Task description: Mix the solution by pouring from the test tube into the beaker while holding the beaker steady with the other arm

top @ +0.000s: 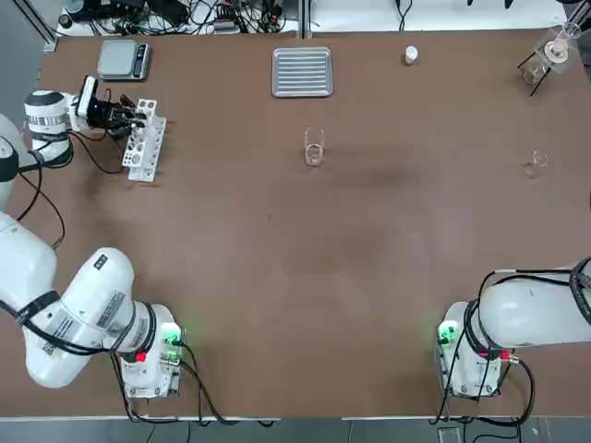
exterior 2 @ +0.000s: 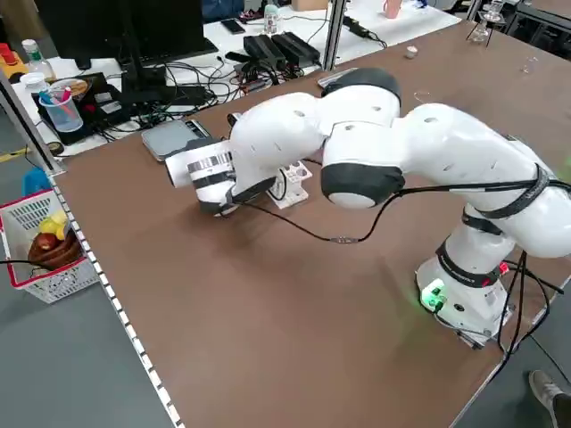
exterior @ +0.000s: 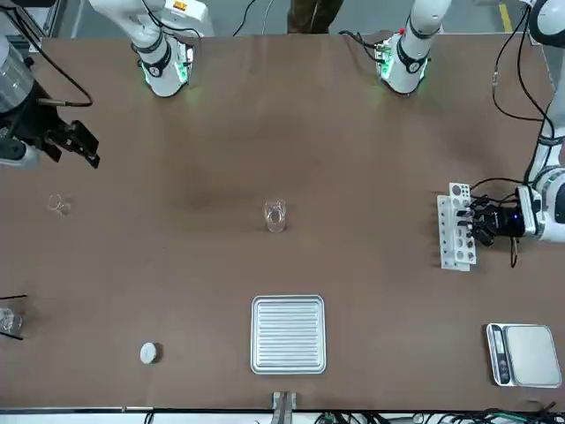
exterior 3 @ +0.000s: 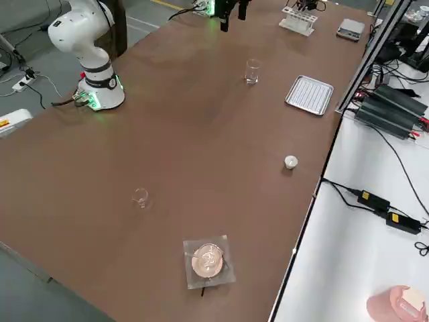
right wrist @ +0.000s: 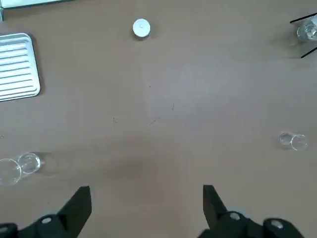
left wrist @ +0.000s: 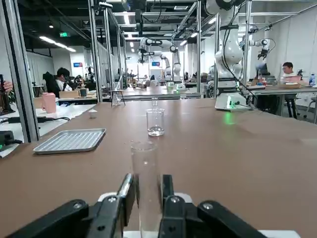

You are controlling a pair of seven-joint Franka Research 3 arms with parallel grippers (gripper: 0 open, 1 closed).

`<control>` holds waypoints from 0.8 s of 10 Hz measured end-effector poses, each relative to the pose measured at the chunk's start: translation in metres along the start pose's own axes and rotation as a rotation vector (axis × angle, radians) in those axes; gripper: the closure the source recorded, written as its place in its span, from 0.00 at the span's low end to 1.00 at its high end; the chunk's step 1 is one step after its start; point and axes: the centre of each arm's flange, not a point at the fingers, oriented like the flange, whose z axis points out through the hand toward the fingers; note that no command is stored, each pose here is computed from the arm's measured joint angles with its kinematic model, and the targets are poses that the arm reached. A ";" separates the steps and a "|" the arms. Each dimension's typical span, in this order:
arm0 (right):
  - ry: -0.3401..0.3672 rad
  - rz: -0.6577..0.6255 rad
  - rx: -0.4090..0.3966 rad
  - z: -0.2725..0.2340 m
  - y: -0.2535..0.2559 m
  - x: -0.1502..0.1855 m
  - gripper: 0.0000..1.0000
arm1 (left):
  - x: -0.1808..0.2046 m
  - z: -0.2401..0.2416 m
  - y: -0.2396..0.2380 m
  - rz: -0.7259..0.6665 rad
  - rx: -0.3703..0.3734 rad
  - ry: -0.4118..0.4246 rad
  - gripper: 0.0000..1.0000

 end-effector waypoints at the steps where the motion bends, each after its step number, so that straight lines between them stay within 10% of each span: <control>1: 0.000 0.002 0.000 0.000 0.001 0.000 0.00 | 0.001 0.000 -0.001 0.002 0.001 -0.002 0.57; 5: 0.000 0.004 0.000 0.000 0.002 0.001 0.00 | 0.007 -0.008 -0.004 0.016 0.011 -0.015 0.07; 8: 0.000 0.004 0.000 0.000 0.002 0.001 0.00 | 0.034 -0.026 -0.009 0.047 0.026 -0.067 0.00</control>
